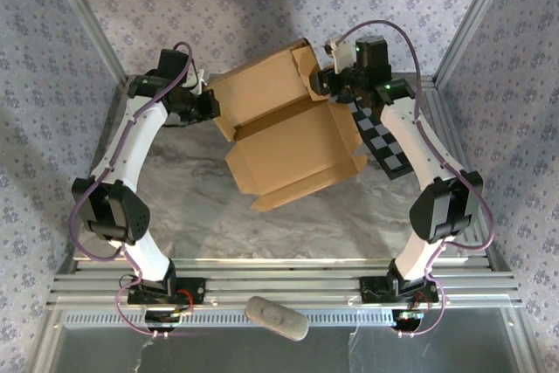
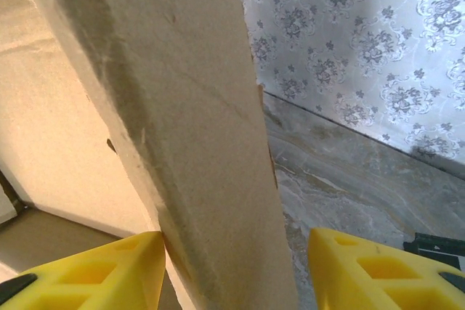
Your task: Fold the paper box
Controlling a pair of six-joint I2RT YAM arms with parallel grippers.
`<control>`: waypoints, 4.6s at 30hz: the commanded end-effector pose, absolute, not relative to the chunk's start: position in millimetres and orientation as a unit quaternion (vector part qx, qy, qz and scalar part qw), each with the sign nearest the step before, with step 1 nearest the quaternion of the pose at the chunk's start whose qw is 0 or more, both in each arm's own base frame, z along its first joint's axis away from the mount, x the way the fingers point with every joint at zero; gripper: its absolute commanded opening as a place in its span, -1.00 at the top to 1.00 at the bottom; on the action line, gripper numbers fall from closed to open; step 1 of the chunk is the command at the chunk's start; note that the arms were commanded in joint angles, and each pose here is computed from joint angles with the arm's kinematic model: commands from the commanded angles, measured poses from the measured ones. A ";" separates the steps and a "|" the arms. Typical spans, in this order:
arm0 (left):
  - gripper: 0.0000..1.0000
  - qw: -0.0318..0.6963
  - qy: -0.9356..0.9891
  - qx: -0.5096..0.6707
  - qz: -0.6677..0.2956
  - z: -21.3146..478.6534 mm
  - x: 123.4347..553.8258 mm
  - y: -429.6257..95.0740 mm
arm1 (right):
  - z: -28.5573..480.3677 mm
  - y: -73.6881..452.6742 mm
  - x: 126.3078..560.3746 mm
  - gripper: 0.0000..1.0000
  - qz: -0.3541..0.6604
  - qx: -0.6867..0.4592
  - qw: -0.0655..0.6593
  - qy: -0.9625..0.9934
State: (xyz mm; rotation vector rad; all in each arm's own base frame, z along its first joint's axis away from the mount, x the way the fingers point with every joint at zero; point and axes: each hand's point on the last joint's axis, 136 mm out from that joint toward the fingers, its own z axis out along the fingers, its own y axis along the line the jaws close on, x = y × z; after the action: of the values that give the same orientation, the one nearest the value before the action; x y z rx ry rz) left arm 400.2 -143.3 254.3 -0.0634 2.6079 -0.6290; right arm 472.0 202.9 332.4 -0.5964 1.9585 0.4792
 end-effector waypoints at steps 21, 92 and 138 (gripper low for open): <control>1.00 0.242 0.939 -0.023 -0.246 277.3 395.1 -146.6 | 337.6 214.3 517.0 1.00 0.045 -0.226 0.525 0.819; 1.00 0.220 0.942 -0.051 -0.247 278.6 399.2 -151.5 | 368.0 193.1 498.8 -0.01 0.008 -0.200 0.554 0.808; 1.00 0.218 0.943 -0.060 -0.244 280.2 394.9 -151.5 | 398.9 195.9 460.2 -0.29 0.055 -0.215 0.590 0.776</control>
State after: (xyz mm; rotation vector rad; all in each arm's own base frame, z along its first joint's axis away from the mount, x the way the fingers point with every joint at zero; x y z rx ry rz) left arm 398.7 -151.6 266.3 -0.1545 2.6334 -0.6597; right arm 449.6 184.7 394.9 -0.4709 1.8480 0.1400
